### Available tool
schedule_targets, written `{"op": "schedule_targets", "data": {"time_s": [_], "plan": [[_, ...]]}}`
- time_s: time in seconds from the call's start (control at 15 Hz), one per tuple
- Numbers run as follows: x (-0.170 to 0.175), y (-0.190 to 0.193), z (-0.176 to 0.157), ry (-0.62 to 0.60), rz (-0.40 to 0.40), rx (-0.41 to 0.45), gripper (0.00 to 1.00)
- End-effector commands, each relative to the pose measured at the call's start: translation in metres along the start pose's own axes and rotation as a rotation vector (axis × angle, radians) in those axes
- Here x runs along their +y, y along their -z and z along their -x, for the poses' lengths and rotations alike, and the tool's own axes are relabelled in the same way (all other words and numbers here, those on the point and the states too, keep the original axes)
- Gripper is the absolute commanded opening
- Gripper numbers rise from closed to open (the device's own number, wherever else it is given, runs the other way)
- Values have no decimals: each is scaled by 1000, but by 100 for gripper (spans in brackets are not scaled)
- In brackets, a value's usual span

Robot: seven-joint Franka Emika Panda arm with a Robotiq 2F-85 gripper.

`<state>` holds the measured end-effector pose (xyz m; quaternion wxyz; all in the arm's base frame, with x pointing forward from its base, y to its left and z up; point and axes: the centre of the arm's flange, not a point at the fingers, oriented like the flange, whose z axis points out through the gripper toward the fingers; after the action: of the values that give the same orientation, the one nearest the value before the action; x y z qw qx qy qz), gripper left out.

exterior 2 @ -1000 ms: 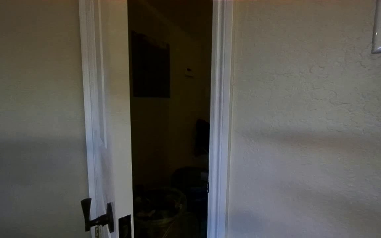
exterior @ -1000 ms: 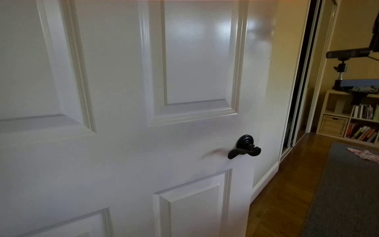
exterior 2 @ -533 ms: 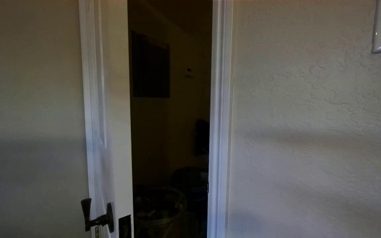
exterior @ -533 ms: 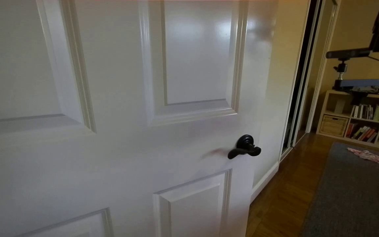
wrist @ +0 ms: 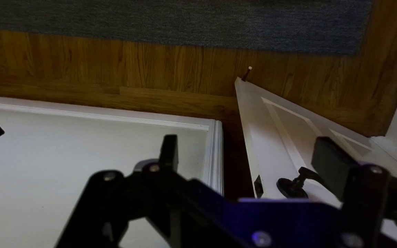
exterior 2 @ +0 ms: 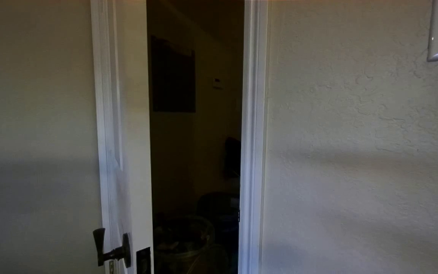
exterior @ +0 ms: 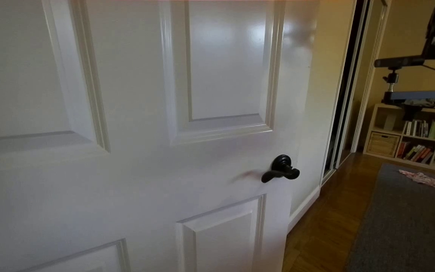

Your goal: Close the door

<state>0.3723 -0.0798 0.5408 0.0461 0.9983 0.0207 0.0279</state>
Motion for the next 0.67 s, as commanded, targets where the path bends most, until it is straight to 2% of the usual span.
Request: {"op": "schedule_targets", "data": {"time_s": [0.0, 0.27, 0.6], "plan": [[-21, 0, -15, -78, -7, 13, 100], [-58, -10, -30, -152, 20, 20, 100], [-93, -23, -47, -265, 58, 70, 100]]}}
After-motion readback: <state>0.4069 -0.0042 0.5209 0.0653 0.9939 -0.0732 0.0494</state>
